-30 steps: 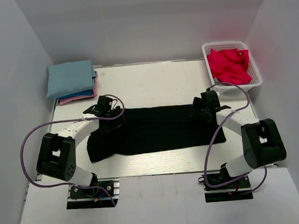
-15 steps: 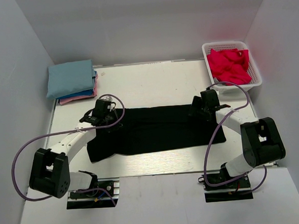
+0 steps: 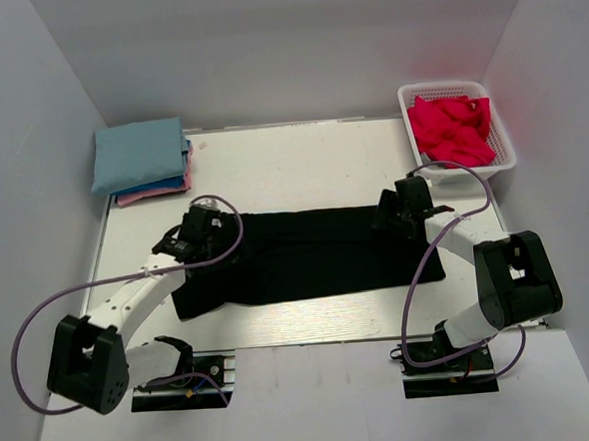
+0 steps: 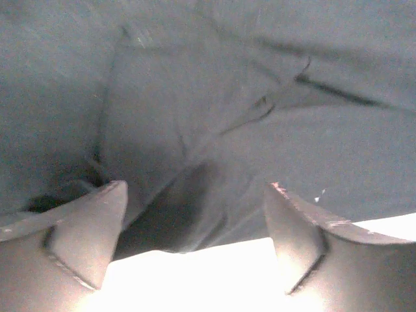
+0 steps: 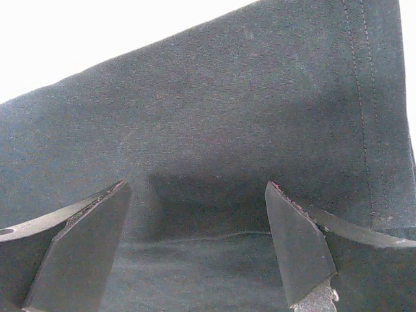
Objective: Fold and stack the t-shirts
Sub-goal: Fold the other side of the tshirt into a rectangle
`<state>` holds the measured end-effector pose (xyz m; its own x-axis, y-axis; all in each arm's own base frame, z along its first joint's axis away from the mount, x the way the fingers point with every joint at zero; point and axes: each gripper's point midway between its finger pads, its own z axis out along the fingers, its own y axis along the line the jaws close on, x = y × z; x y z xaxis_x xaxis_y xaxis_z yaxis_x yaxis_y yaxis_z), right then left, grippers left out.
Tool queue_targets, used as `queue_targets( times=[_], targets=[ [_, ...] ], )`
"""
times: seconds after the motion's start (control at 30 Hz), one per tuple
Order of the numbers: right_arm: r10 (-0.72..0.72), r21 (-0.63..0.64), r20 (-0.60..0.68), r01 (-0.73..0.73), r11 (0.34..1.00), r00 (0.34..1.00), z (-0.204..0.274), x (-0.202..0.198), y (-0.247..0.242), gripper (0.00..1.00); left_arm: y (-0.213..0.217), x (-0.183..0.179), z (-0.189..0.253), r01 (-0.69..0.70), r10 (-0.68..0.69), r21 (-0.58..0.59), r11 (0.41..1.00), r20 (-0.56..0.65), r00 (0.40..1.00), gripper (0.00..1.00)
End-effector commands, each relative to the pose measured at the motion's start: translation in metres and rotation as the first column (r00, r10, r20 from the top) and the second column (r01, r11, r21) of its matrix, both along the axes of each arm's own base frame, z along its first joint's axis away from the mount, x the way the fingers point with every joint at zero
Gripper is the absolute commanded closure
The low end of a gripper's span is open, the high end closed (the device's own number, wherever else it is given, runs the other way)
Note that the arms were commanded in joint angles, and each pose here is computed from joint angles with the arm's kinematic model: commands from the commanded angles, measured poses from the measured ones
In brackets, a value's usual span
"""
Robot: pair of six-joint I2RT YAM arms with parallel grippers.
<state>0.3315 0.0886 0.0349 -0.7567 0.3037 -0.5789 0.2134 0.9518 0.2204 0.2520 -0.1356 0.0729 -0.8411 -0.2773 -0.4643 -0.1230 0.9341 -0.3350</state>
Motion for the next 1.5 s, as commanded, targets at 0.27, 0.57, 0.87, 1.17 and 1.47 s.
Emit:
queue_targets(
  times=[0.27,0.57,0.87,1.17,1.47],
  targets=[
    [0.009,-0.006,0.015,-0.009,1.0,1.0,0.009,0.011,0.001,0.1,0.039,0.042,0.015,-0.236,0.223,0.155,0.959,0.097,0.97,0.0],
    [0.005,-0.021,-0.009,-0.005,1.0,1.0,0.004,0.011,-0.001,0.1,0.02,0.05,-0.008,-0.144,0.14,0.144,0.979,0.041,0.989,0.49],
    [0.006,-0.019,-0.001,-0.006,1.0,1.0,0.007,0.011,0.0,0.1,0.03,0.033,-0.023,-0.141,0.148,0.179,0.974,-0.025,0.989,0.77],
    [0.024,-0.008,-0.017,-0.024,1.0,1.0,0.003,0.009,0.004,0.1,0.06,0.04,-0.008,-0.274,0.262,0.274,0.922,0.079,0.962,0.38],
    [0.026,-0.01,-0.031,-0.027,1.0,0.999,-0.001,0.009,0.003,0.1,0.035,0.034,-0.031,-0.146,0.15,0.219,0.965,-0.003,0.989,0.43]
  ],
)
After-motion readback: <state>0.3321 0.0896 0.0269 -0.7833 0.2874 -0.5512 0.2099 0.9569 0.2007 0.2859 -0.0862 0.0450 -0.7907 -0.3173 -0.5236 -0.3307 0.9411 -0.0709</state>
